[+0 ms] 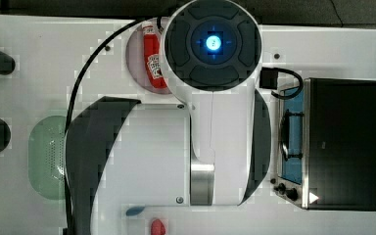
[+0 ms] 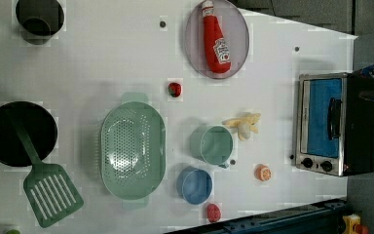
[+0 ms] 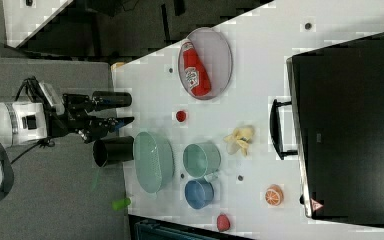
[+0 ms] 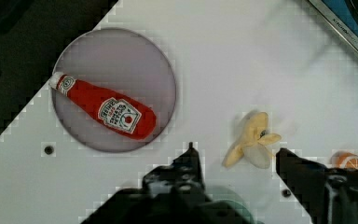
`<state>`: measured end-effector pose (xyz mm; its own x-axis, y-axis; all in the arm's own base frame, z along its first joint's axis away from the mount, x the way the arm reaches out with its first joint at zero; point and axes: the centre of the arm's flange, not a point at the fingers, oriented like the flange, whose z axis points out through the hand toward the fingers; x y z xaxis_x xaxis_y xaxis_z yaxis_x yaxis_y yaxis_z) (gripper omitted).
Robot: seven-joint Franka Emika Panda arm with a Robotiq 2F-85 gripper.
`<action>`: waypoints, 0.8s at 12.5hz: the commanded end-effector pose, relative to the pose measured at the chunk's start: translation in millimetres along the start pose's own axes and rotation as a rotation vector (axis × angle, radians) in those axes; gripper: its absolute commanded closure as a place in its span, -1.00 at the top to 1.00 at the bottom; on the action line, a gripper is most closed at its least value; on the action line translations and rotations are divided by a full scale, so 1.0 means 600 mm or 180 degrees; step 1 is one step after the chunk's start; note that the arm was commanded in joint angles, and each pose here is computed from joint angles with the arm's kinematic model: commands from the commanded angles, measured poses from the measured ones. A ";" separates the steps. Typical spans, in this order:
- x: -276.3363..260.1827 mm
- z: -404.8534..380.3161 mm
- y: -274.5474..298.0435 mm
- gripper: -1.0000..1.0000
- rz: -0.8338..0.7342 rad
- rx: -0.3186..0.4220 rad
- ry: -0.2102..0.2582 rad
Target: Pick banana from table and place on oven.
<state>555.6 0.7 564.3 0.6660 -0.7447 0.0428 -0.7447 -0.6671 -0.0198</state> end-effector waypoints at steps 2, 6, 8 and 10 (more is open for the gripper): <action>-0.140 -0.065 0.205 0.80 0.0247 -0.0085 -0.0088; -0.136 -0.050 0.200 1.00 0.0246 -0.0109 -0.0109; -0.123 -0.022 0.185 1.00 0.0243 -0.0088 -0.0089; -0.107 0.031 0.166 1.00 0.0238 -0.0086 -0.0087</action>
<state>436.8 -9.5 595.1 0.6389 -0.7614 0.1101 -0.7558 -0.6479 -0.0948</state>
